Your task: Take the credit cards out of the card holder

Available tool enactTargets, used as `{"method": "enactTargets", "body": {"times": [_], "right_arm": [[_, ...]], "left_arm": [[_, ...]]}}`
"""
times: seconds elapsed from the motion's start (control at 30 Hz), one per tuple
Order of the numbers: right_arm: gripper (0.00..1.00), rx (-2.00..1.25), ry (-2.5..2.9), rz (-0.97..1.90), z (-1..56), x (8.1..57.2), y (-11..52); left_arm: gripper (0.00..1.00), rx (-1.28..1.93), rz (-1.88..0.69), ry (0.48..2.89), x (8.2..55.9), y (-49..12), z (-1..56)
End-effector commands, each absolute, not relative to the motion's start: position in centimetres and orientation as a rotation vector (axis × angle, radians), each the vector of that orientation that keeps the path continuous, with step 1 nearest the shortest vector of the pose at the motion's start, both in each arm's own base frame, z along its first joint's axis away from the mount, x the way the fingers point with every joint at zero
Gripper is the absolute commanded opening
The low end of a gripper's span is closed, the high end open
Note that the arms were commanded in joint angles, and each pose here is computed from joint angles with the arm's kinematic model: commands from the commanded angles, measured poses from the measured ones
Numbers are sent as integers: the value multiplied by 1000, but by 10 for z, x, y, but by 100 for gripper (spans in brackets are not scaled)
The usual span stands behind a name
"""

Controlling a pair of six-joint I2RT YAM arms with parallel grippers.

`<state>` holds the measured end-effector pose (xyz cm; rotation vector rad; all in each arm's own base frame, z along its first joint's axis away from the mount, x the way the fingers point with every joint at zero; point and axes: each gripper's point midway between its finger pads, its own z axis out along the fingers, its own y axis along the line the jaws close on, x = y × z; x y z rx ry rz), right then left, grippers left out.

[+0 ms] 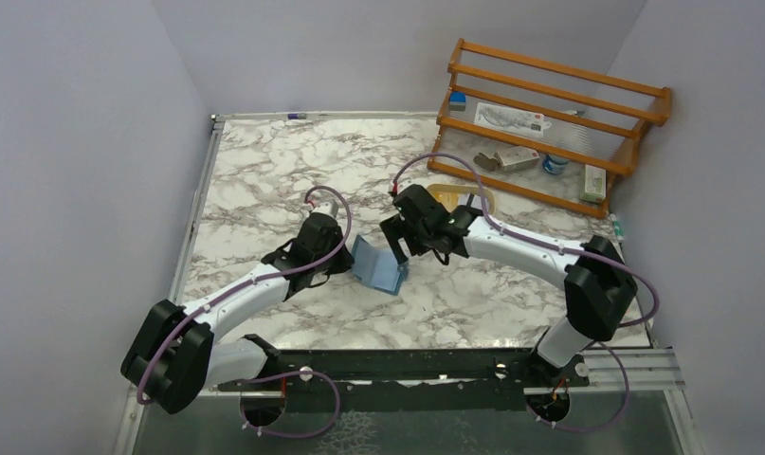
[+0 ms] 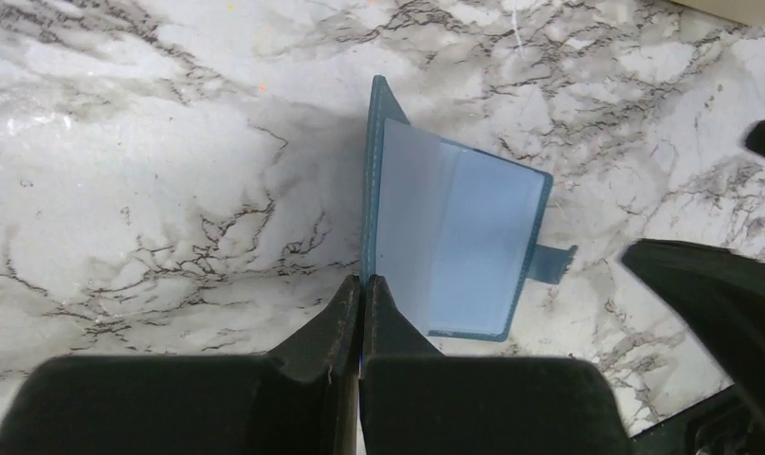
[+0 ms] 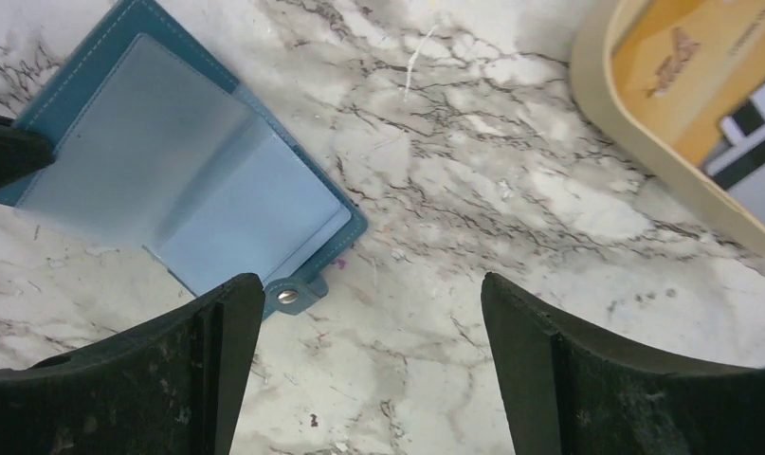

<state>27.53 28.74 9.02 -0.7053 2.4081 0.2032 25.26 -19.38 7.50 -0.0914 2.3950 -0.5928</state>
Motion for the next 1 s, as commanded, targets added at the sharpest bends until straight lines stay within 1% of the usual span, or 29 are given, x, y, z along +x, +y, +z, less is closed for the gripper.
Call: {"method": "enactTargets", "body": {"times": [0.0,0.1,0.23,0.4,0.57,0.7,0.8,0.97], "right_arm": [[91,-580,2322,149,144,283,271],[91,-579,2220,326,174,281,290],[91,-560,2181,409,180,280,300],[91,-541,2199,414,171,279,301],[91,-533,2190,413,170,277,296],[91,-525,2186,393,169,275,288],[91,-491,2184,358,169,274,277],[92,-330,2221,243,164,275,243]], "left_arm": [[0,-198,-539,2416,245,-180,49],[0,-224,-498,2441,242,-174,38],[0,-216,-442,2408,251,-173,54],[0,-185,-379,2337,263,-175,97],[0,-97,-272,2326,261,-190,117],[0,30,-159,2344,254,-221,121],[0,101,-38,2366,248,-235,112],[0,133,133,2370,244,-243,102]]}}
